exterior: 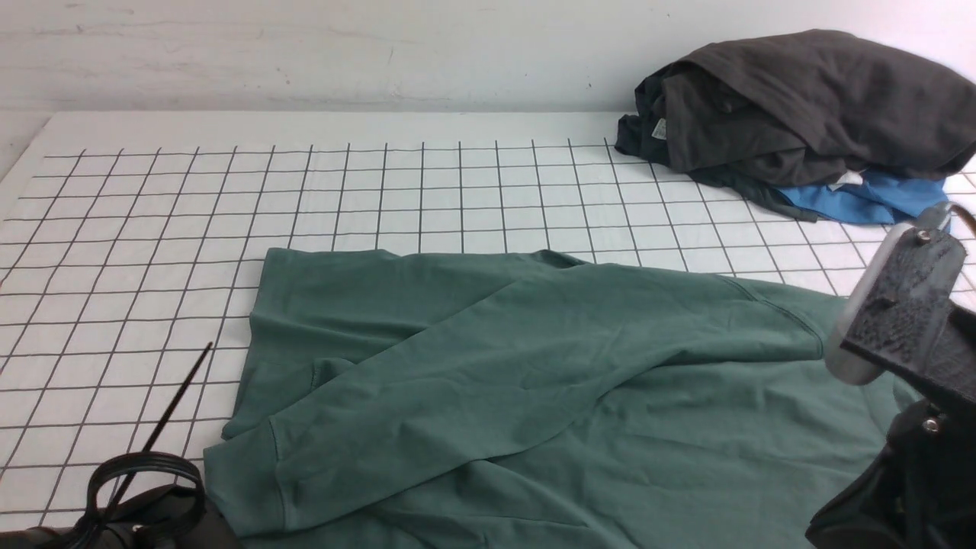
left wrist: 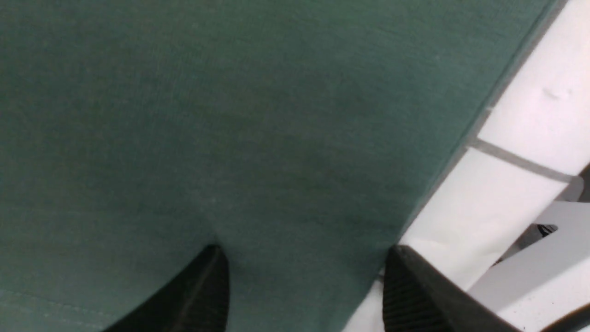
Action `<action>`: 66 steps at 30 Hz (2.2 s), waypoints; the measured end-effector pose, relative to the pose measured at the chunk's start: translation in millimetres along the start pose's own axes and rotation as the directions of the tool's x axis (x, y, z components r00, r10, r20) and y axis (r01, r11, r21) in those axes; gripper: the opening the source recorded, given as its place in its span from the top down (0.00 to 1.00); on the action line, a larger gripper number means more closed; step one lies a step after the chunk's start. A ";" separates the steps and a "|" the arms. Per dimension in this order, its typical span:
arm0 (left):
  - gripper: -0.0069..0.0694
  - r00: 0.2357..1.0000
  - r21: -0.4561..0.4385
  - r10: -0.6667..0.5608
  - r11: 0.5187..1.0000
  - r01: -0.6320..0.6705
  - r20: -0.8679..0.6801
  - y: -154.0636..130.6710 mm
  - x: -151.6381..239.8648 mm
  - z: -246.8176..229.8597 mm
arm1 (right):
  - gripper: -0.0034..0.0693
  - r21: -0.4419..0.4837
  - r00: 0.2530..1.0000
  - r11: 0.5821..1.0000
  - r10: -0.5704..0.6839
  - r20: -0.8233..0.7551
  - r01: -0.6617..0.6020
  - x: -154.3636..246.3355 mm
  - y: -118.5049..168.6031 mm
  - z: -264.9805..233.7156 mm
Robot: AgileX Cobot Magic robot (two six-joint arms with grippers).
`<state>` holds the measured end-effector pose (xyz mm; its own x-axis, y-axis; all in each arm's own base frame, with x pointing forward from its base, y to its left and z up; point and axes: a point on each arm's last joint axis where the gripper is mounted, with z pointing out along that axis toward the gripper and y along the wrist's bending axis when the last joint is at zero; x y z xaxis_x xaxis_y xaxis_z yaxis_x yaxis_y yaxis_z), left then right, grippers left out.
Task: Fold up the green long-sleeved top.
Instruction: Use both arms simultaneously to clamp the lower edge of the clothing fabric
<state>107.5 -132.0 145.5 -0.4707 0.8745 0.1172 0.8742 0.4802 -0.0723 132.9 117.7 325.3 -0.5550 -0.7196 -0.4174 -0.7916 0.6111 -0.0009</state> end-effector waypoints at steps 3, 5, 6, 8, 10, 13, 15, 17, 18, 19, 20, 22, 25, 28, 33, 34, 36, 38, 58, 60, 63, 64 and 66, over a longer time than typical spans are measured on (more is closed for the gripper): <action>0.37 1.000 -0.004 -0.009 1.000 0.009 -0.003 0.6 -0.4 0.1 | 0.97 0.000 1.000 1.000 -0.001 0.000 0.001 0.0 0.0 0.0; 0.40 0.999 -0.014 -0.031 0.999 0.031 -0.006 1.5 -0.4 0.5 | 0.97 0.000 1.000 1.000 -0.001 0.000 0.001 0.0 0.0 0.0; 0.41 1.000 -0.015 -0.030 0.999 0.030 -0.007 1.6 -0.3 0.5 | 0.97 0.000 1.000 1.000 -0.001 0.000 0.001 0.0 0.0 0.0; 0.50 0.998 -0.028 -0.066 0.997 0.066 -0.002 2.9 -1.2 -0.2 | 0.97 0.000 1.000 1.000 -0.001 0.000 0.001 0.0 0.0 0.0; 0.58 0.996 -0.031 -0.090 0.996 0.090 -0.002 3.1 -1.1 0.0 | 0.97 0.000 1.000 1.000 -0.001 0.000 0.001 0.0 0.0 0.0; 0.71 0.994 -0.031 -0.106 0.994 0.106 0.002 3.2 -1.6 -0.2 | 0.97 0.000 1.000 1.000 -0.002 0.000 0.002 0.0 0.0 0.0; 0.76 0.994 -0.030 -0.109 0.994 0.109 0.002 3.1 -1.6 -0.2 | 0.97 0.000 1.000 1.000 -0.002 0.000 0.002 0.0 0.0 0.0; 0.83 0.994 -0.029 -0.113 0.993 0.113 0.002 3.0 -1.6 -0.2 | 0.97 0.000 1.000 1.000 -0.002 0.000 0.002 0.0 0.0 0.0; 0.85 0.994 -0.029 -0.113 0.993 0.113 0.002 3.0 -1.6 -0.2 | 0.97 0.001 1.000 1.000 -0.002 0.000 0.002 0.0 -0.1 0.0; 0.86 0.994 -0.029 -0.113 0.993 0.113 0.002 3.0 -1.6 -0.2 | 0.97 0.001 1.000 1.000 -0.002 0.000 0.002 0.0 -0.1 0.0; 0.88 0.994 -0.029 -0.113 0.993 0.113 0.003 3.1 -1.7 -0.3 | 0.97 0.002 1.000 1.000 -0.003 -0.001 0.003 0.1 -0.2 0.0; 0.89 0.993 -0.027 -0.115 0.993 0.115 0.000 2.9 -1.6 -0.4 | 0.97 0.003 1.000 1.000 -0.003 -0.001 0.003 0.1 -0.3 0.0; 0.89 0.993 -0.027 -0.116 0.993 0.116 -0.006 3.1 -3.0 -1.6 | 0.97 0.003 1.000 1.000 -0.003 -0.001 0.003 0.1 -0.3 0.0; 0.83 0.993 -0.027 -0.117 0.993 0.116 -0.020 3.7 -5.9 -4.1 | 0.97 0.003 1.000 1.000 -0.003 -0.001 0.003 0.1 -0.3 0.0; 0.69 0.994 -0.040 -0.107 0.993 0.107 -0.010 5.7 -10.4 -7.7 | 0.97 0.003 1.000 1.000 -0.003 -0.001 0.003 0.1 -0.3 0.0; 0.63 0.995 -0.046 -0.103 0.994 0.102 -0.003 6.3 -11.0 -7.8 | 0.97 0.003 1.000 1.000 -0.003 -0.001 0.003 0.1 -0.3 0.0; 0.58 0.996 -0.058 -0.094 0.994 0.093 0.000 7.4 -11.3 -7.9 | 0.97 0.003 1.000 1.000 -0.003 -0.001 0.003 0.1 -0.3 0.0; 0.57 0.996 -0.070 -0.084 0.994 0.084 0.001 8.5 -11.3 -8.0 | 0.97 0.003 1.000 1.000 -0.003 -0.001 0.003 0.1 -0.3 0.0; 0.91 0.994 -0.168 -0.111 0.979 0.112 0.016 16.1 -13.2 -46.1 | 0.96 0.058 0.996 0.994 -0.087 -0.020 0.088 1.4 -5.4 -0.2; 0.91 0.993 -0.183 -0.113 0.976 0.117 0.033 16.8 -7.3 -56.2 | 0.94 0.059 0.994 0.993 -0.101 -0.029 0.103 2.9 -5.6 1.9; 0.91 0.991 -0.189 -0.126 0.973 0.134 0.051 18.1 3.8 -67.0 | 0.85 0.042 0.990 0.991 -0.121 -0.077 0.124 11.3 -4.9 13.7; 0.91 0.990 -0.187 -0.129 0.973 0.137 0.055 18.5 6.9 -69.2 | 0.81 0.033 0.987 0.991 -0.123 -0.100 0.127 14.6 -4.8 19.2; 0.91 0.991 -0.181 -0.121 0.975 0.130 0.058 18.5 10.7 -71.9 | 0.70 0.009 0.979 0.992 -0.124 -0.163 0.128 23.2 -4.4 34.1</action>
<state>127.3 -118.7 216.7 -0.5792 0.8123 0.0679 0.8128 0.5691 0.1245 132.2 109.5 284.6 -0.4863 -0.8340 -0.2607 -0.8535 0.5172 -0.0627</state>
